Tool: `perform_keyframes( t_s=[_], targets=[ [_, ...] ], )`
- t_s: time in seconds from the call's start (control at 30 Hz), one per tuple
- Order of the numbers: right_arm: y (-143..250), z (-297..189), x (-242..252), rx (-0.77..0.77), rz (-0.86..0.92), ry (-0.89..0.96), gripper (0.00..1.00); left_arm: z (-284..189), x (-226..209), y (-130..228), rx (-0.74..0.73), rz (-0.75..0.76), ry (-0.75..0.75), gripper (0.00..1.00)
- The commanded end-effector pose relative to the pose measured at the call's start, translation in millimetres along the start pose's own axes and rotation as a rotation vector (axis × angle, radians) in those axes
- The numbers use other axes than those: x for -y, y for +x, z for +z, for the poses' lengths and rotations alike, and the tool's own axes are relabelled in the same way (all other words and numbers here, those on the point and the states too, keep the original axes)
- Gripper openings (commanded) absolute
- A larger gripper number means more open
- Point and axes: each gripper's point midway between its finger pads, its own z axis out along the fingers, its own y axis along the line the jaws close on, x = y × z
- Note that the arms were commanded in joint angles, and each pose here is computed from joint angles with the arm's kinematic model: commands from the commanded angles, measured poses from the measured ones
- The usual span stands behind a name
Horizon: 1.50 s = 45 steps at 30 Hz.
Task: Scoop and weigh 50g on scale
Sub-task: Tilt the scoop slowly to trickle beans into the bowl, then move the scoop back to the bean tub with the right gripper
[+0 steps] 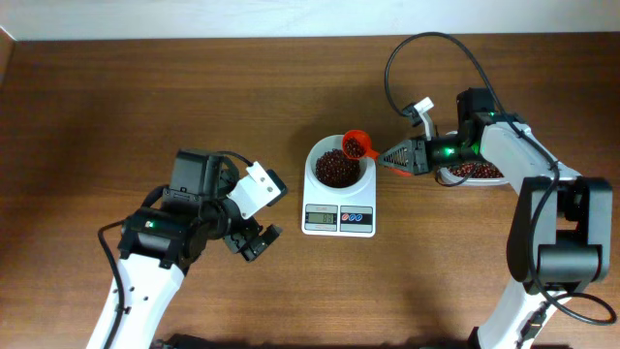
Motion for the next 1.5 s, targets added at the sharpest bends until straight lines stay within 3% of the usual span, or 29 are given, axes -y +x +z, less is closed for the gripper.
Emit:
perform_keyframes(
  t_s=[0.0, 0.47, 0.53, 0.6, 0.77, 0.8, 0.83, 0.87, 0.9, 1.03, 1.4, 1.47],
  targets=[
    [-8.4, -0.2, -11.0, 0.023, -0.029, -0.043, 0.04, -5.3, -2.6, -5.3, 0.018, 0.017, -0.014, 0.99],
    [-8.1, -0.1, -11.1, 0.022, -0.027, -0.043, 0.04, -5.3, -2.6, -5.3, 0.018, 0.017, -0.014, 0.99],
    [-22.0, -6.7, -41.6, 0.109, -0.035, -0.225, 0.04, -5.3, -2.6, -5.3, 0.018, 0.017, -0.014, 0.99],
    [-11.1, -1.1, -18.6, 0.042, -0.022, -0.087, 0.04, -5.3, -2.6, -5.3, 0.018, 0.017, -0.014, 0.99],
    [-18.3, -4.5, -33.3, 0.088, -0.06, -0.174, 0.04, -5.3, -2.6, -5.3, 0.018, 0.017, -0.014, 0.99],
    [-6.9, 0.1, -10.1, 0.017, -0.017, -0.036, 0.04, -5.3, -2.6, -5.3, 0.018, 0.017, -0.014, 0.99],
    [-6.6, 1.5, -10.5, 0.013, 0.02, -0.036, 0.04, -5.3, -2.6, -5.3, 0.018, 0.017, -0.014, 0.99],
    [-15.7, -1.2, -30.1, 0.07, -0.063, -0.15, 0.04, -5.3, -2.6, -5.3, 0.018, 0.017, -0.014, 0.99],
    [-9.4, 1.2, -15.8, 0.03, -0.076, -0.066, 0.04, -5.3, -2.6, -5.2, 0.018, 0.017, -0.015, 0.99],
    [-17.3, -1.3, -31.4, 0.076, -0.065, -0.159, 0.04, -5.3, -2.6, -5.3, 0.018, 0.017, -0.014, 0.99],
    [-16.7, -1.0, -30.3, 0.072, -0.063, -0.152, 0.04, -5.3, -2.6, -5.3, 0.018, 0.017, -0.014, 0.99],
    [-11.0, 0.9, -18.5, 0.036, 0.005, -0.084, 0.04, -5.3, -2.6, -5.3, 0.018, 0.017, -0.014, 0.99]
  ],
)
